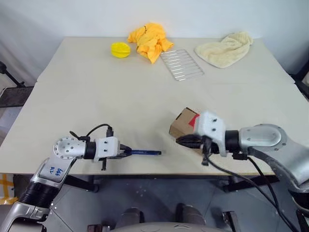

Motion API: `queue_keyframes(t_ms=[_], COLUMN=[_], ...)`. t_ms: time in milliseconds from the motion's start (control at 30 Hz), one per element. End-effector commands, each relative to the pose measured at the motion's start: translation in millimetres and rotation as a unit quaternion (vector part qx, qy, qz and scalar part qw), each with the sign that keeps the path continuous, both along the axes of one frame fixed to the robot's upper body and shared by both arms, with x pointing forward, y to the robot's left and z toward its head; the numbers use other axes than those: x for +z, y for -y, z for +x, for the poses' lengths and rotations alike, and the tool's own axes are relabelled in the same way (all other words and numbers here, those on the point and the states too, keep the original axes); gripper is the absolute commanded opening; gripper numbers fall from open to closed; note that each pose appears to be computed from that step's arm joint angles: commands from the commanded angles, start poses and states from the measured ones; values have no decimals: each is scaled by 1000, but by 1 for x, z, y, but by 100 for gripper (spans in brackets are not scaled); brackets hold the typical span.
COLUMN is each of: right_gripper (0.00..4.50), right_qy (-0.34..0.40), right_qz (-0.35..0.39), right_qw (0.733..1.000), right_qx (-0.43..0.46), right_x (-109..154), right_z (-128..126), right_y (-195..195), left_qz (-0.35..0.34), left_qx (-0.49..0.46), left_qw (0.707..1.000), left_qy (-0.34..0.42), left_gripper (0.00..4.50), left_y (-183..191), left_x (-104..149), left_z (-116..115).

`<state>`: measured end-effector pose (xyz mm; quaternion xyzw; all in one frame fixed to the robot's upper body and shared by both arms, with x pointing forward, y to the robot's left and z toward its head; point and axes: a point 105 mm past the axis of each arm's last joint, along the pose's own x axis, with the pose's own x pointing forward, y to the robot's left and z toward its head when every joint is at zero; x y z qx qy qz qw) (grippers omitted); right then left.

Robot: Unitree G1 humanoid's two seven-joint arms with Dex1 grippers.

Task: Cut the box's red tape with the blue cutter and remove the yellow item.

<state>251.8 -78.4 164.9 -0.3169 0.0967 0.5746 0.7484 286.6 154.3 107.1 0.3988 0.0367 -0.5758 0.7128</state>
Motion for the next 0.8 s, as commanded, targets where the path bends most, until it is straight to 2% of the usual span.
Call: queue_keyframes(t_ms=[33, 400, 800], right_gripper=[3, 3, 3], right_qy=[31, 48, 33], right_qz=[-6, -32, -59], right_qw=[998, 995, 992], right_qx=[47, 86, 106], right_x=[-6, -33, -56], right_z=[-4, 12, 10], right_y=[-19, -46, -43], left_qz=[47, 65, 73], left_qx=[-30, -19, -21], left_qw=[998, 997, 996], left_qy=[-5, -28, -39], left_gripper=[78, 78, 78], left_y=[2, 1, 2], left_x=[-18, -23, -24], left_z=[-15, -26, -25])
